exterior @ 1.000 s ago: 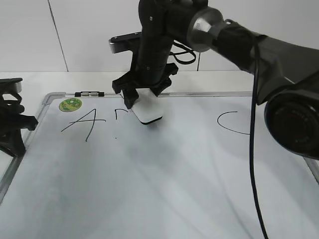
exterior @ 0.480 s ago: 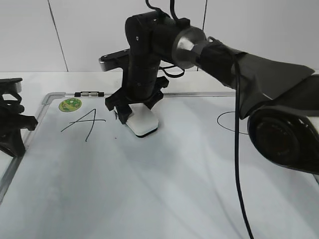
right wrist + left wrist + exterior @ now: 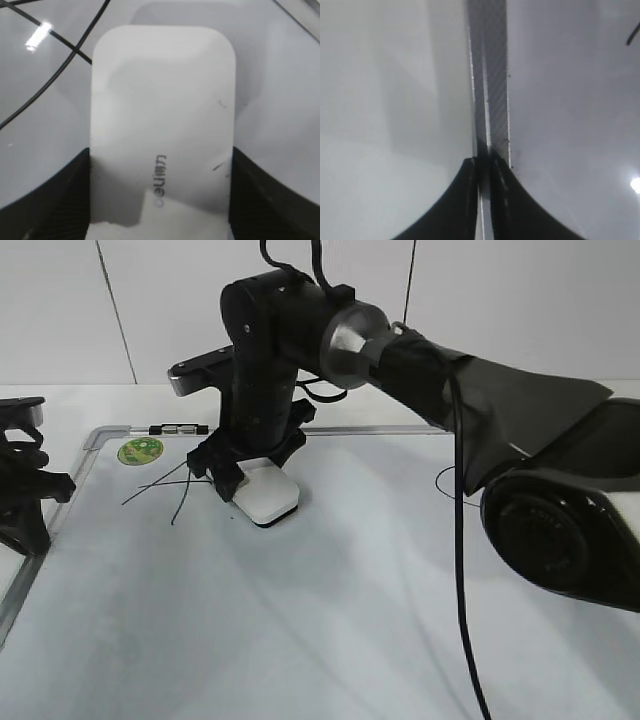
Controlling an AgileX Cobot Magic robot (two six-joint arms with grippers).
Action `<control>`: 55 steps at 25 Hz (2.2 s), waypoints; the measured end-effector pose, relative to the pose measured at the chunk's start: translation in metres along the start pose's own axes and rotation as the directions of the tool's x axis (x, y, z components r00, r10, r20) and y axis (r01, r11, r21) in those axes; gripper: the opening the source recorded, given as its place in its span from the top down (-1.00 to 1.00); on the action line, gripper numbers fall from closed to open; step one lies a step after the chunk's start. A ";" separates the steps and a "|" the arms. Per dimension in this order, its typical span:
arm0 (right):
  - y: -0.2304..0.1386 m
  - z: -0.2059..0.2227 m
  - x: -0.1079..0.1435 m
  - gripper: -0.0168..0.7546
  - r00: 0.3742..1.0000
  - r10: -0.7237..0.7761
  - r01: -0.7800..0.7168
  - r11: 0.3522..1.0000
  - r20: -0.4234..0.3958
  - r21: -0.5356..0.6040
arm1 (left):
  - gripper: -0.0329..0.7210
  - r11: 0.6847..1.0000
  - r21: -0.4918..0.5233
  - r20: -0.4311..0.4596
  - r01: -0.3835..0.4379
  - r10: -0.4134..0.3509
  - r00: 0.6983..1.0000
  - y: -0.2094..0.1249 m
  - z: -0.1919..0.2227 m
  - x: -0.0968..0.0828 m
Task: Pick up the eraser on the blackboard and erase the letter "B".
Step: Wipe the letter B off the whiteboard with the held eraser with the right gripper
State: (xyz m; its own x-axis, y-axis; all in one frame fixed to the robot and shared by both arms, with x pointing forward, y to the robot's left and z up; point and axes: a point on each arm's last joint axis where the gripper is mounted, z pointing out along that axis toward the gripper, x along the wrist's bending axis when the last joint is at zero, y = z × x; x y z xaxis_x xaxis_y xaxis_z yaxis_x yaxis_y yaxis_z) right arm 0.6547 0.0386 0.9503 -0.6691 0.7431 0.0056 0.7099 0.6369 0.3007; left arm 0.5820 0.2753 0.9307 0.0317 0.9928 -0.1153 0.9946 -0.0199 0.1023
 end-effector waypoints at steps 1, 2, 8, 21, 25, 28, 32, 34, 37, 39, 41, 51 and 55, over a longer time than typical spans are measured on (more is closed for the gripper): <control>0.000 0.000 0.000 -0.51 1.000 -0.006 0.006 1.000 0.011 0.001 | 0.83 1.000 0.000 0.000 0.000 0.000 1.000 0.000 0.000 0.000; 0.000 0.000 0.000 -0.51 1.000 -0.012 0.012 1.000 0.021 0.001 | 0.83 1.000 0.000 0.000 0.000 0.000 1.000 0.000 0.000 0.000; 0.000 0.000 -0.008 -0.51 0.997 -0.020 0.019 1.000 0.079 0.005 | 0.83 1.000 0.000 0.000 0.000 0.000 1.000 0.000 0.000 0.000; -0.003 -0.002 -0.039 -0.51 0.992 0.065 -0.065 0.998 0.112 -0.001 | 0.83 1.000 0.000 0.000 -0.001 0.001 1.000 0.000 0.000 0.000; -0.002 -0.001 -0.028 -0.51 0.994 0.044 -0.044 0.999 0.097 -0.001 | 0.83 1.000 0.000 0.000 -0.002 0.002 1.000 0.000 0.000 0.000; -0.001 -0.001 -0.017 -0.51 0.997 0.024 -0.024 1.000 0.074 0.000 | 0.83 1.000 0.000 0.000 -0.002 0.002 1.000 0.000 0.000 0.000; 0.000 0.000 -0.006 -0.51 0.999 0.011 -0.011 1.000 0.034 0.000 | 0.83 1.000 0.000 0.000 -0.002 0.002 1.000 0.000 0.000 0.000; 0.000 0.000 -0.005 -0.51 1.000 0.007 -0.007 1.000 0.024 0.000 | 0.83 1.000 0.000 0.000 -0.002 0.002 1.000 0.000 0.000 0.000; 0.000 0.000 -0.005 -0.51 1.000 0.007 -0.007 1.000 0.024 0.000 | 0.83 1.000 0.000 0.000 -0.002 0.002 1.000 0.000 0.000 0.000; 0.000 0.000 -0.005 -0.51 1.000 0.005 -0.005 1.000 0.030 0.000 | 0.83 1.000 0.000 0.000 -0.002 0.002 1.000 0.000 0.000 0.000; 0.000 0.000 -0.007 -0.51 0.999 0.014 -0.014 1.000 0.038 -0.001 | 0.83 1.000 0.000 0.000 -0.002 0.002 1.000 0.000 0.000 0.000; -0.003 0.000 -0.036 -0.51 0.988 0.136 -0.136 0.991 0.069 -0.006 | 0.83 1.000 0.000 0.001 -0.001 0.001 1.000 0.000 0.000 0.000; -0.003 0.000 -0.037 -0.51 0.988 0.141 -0.141 0.990 0.069 -0.006 | 0.83 1.000 0.000 0.001 -0.001 0.001 1.000 0.000 0.000 0.000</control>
State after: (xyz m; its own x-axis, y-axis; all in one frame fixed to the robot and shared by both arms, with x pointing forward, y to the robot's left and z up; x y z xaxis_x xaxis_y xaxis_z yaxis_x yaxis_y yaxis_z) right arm 0.6774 0.0094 0.9497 -0.5455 0.8379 -0.0183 0.7957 0.5247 0.3025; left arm 0.5820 0.2751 0.9307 0.0328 0.9926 -0.1167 0.9945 -0.0208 0.1025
